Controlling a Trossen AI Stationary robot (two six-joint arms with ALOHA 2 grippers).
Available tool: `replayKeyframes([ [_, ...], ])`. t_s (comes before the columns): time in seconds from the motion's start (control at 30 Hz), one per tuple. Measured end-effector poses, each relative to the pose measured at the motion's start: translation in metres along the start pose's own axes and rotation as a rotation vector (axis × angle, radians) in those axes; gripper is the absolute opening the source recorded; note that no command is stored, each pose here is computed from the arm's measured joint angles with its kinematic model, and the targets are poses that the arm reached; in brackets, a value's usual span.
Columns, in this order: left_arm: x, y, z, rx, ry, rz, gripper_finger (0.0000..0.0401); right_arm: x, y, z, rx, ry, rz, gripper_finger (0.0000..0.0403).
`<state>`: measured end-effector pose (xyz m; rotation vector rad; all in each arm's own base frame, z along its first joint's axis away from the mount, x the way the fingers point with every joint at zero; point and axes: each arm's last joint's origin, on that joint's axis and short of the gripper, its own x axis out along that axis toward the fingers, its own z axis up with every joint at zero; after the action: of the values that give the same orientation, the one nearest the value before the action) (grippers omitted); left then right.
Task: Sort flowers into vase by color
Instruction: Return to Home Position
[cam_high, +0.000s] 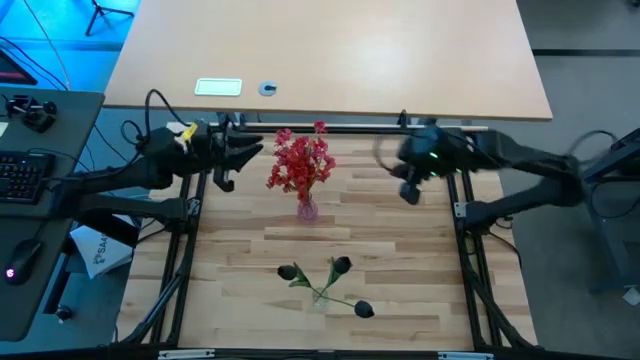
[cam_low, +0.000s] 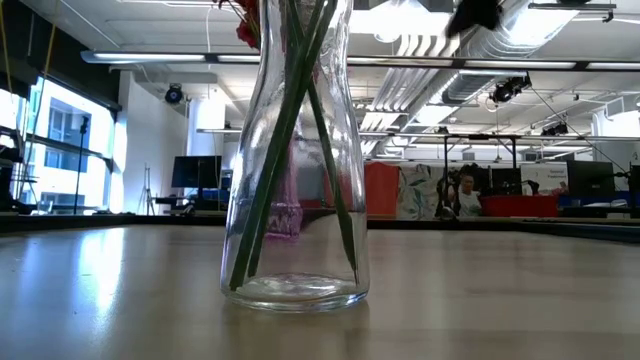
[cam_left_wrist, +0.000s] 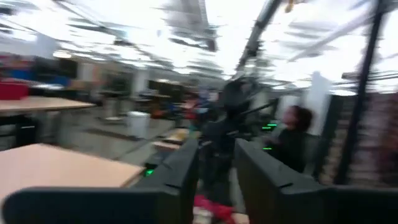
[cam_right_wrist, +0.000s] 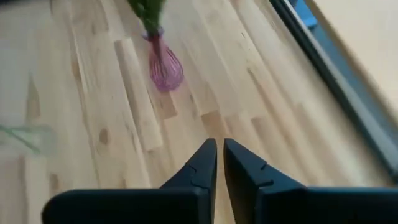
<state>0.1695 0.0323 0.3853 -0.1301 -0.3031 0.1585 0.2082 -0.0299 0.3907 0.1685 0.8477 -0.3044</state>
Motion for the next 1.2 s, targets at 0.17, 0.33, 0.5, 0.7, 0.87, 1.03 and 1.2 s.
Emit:
replayKeyframes([
  [0.17,-0.001,-0.009,-0.005,-0.044,0.034,-0.237,0.0018,0.010,-0.010,-0.074,0.310,-0.120,0.127,0.0004],
  [0.33,-0.020,-0.017,-0.046,-0.129,-0.001,-0.311,0.0003,0.014,-0.001,-0.086,0.422,-0.377,0.401,0.0001],
  [0.5,-0.040,-0.015,-0.090,-0.210,-0.096,-0.225,0.0000,0.009,0.006,-0.071,0.271,-0.522,0.393,0.0001],
  [0.7,-0.057,-0.011,-0.121,-0.223,-0.037,-0.188,0.0000,0.009,0.003,-0.054,0.377,-0.529,0.345,0.0002],
  [0.87,-0.079,-0.001,-0.134,-0.234,-0.050,-0.187,0.0000,0.015,0.002,-0.051,0.381,-0.508,0.332,0.0002],
  [1.03,-0.104,0.007,-0.142,-0.320,-0.119,-0.166,0.0000,0.022,0.004,-0.049,0.387,-0.485,0.326,0.0001],
  [1.2,-0.110,0.010,-0.157,-0.365,-0.043,-0.117,0.0000,0.026,0.004,-0.048,0.407,-0.469,0.322,0.0000],
])
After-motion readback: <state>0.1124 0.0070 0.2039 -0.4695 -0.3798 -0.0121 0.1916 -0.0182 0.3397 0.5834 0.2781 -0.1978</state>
